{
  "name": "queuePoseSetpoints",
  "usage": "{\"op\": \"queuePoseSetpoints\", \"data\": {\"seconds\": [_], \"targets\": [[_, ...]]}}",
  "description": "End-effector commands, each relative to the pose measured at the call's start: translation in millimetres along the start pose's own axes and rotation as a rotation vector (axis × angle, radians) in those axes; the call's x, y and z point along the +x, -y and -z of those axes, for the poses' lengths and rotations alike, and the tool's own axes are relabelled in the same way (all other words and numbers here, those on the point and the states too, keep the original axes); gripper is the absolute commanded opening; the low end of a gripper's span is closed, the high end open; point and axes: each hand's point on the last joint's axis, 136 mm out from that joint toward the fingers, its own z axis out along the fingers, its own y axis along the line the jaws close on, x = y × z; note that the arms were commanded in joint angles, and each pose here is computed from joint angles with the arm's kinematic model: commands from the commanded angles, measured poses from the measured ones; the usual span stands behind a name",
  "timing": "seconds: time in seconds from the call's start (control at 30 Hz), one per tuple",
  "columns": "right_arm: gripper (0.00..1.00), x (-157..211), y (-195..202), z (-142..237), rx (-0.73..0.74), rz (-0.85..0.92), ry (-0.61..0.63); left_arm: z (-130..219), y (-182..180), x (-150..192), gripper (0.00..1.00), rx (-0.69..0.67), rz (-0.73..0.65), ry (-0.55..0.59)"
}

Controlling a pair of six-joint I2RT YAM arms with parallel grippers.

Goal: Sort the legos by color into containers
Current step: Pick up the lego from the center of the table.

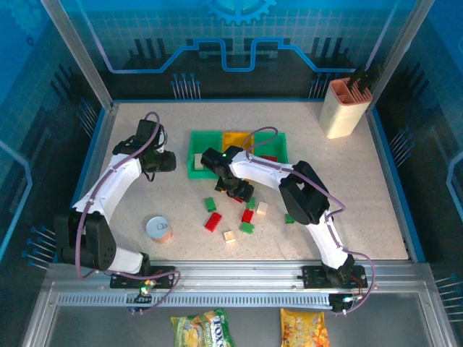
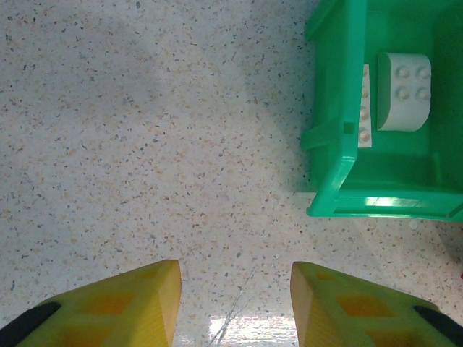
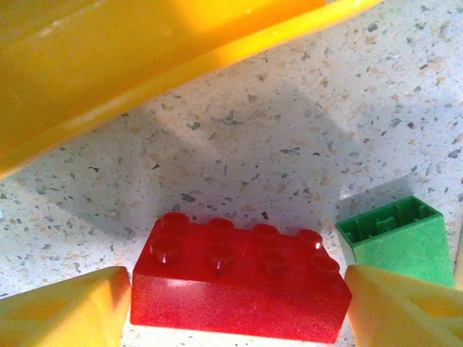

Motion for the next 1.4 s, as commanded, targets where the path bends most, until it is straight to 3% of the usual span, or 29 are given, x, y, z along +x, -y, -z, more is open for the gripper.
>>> {"op": "queuePoseSetpoints", "data": {"seconds": [0.0, 0.5, 0.87, 1.03, 1.37], "targets": [[0.75, 6, 6, -4, 0.035, -0.012, -0.003, -3, -1, 4, 0.45, 0.015, 0.007, -0.022], [0.66, -4, 7, 27, -0.014, 0.08, 0.081, -2, -1, 4, 0.45, 0.013, 0.006, -0.018], [0.64, -8, 11, 53, -0.133, 0.452, 0.121, -2, -2, 3, 0.45, 0.012, 0.007, -0.012], [0.66, -14, 35, 61, -0.121, 0.542, 0.105, -2, -1, 3, 0.46, 0.014, 0.005, -0.014], [0.66, -69, 86, 75, -0.105, 0.532, 0.131, -3, -2, 4, 0.46, 0.01, 0.004, -0.018]]}}
